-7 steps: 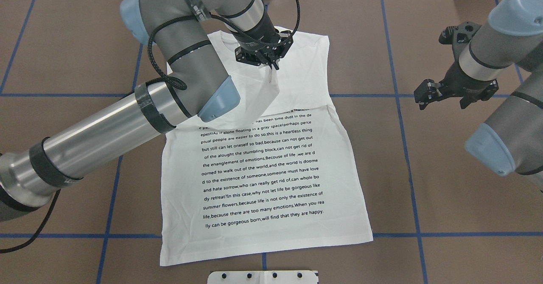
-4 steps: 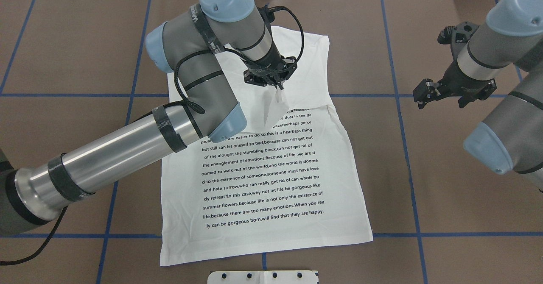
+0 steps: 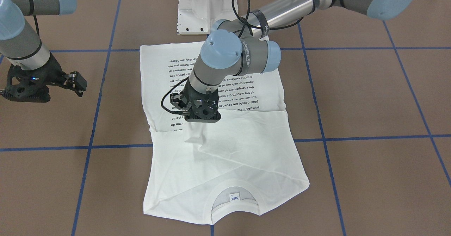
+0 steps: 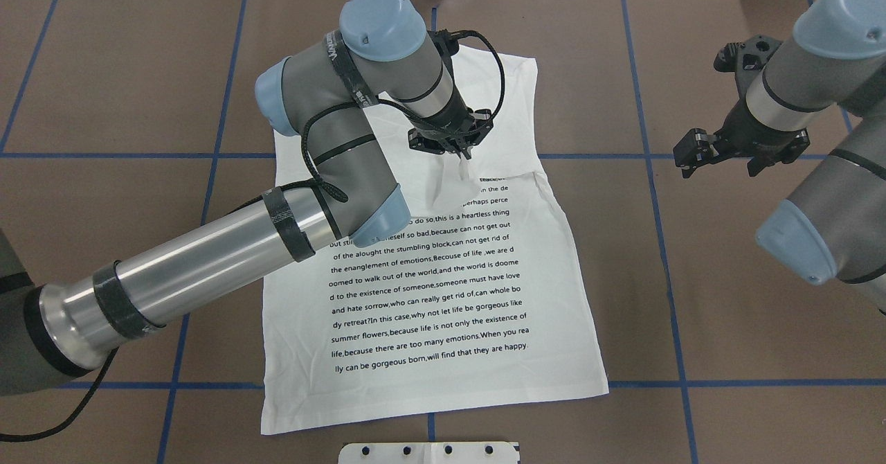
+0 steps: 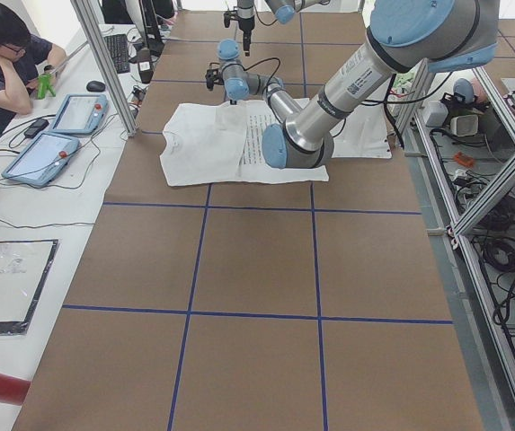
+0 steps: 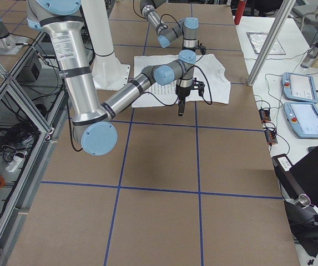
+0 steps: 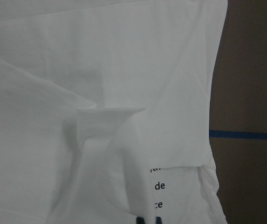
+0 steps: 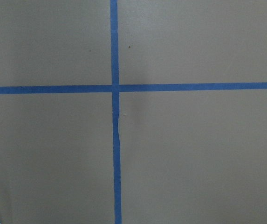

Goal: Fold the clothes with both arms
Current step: 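Lay the sleeve across the chest and open the left gripper, then move the left gripper to one shirt side edge while the right moves to the other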

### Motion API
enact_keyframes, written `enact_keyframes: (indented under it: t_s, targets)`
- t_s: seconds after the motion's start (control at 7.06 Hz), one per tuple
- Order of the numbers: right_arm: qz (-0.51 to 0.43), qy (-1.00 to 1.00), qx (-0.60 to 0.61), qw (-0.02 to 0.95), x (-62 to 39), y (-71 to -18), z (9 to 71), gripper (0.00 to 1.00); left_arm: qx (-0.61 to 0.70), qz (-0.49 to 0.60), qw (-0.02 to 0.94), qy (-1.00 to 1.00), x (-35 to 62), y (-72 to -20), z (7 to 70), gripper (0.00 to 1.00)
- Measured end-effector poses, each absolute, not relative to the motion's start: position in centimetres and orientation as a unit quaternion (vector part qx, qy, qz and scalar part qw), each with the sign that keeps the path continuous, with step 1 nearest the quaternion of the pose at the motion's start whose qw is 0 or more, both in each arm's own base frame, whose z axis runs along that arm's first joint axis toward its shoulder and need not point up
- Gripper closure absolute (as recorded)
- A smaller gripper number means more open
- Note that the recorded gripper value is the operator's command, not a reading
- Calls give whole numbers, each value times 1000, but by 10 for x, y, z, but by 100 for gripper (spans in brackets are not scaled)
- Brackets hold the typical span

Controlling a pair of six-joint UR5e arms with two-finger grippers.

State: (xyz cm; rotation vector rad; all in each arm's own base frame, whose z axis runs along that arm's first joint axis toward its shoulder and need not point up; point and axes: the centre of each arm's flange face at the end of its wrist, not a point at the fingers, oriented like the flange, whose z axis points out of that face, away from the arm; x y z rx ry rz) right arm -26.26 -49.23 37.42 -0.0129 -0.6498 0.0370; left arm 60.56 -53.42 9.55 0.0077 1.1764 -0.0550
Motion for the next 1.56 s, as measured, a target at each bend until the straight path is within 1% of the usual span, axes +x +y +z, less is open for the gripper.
enact_keyframes:
  t_s: [0.14, 0.28, 0.42, 0.99, 1.27, 1.56]
  targets:
    - [18, -319, -7, 948, -264, -493, 376, 0, 6, -19, 828, 561, 609, -530, 93, 100]
    - [19, -319, -6, 947, -265, -494, 378, 0, 9, -14, 825, 565, 613, -527, 93, 64]
    - [19, -320, -6, 947, -266, -495, 379, 0, 10, -12, 823, 567, 617, -527, 91, 1]
    - [17, -321, -6, 947, -267, -497, 385, 0, 23, -1, 811, 584, 629, -517, 60, 0]
    - [15, -341, 14, 940, -276, -496, 385, 0, 23, -7, 817, 576, 622, -517, 81, 0]
    - [22, -362, 17, 932, -300, -476, 365, 0, 21, -19, 826, 563, 584, -505, 119, 1]
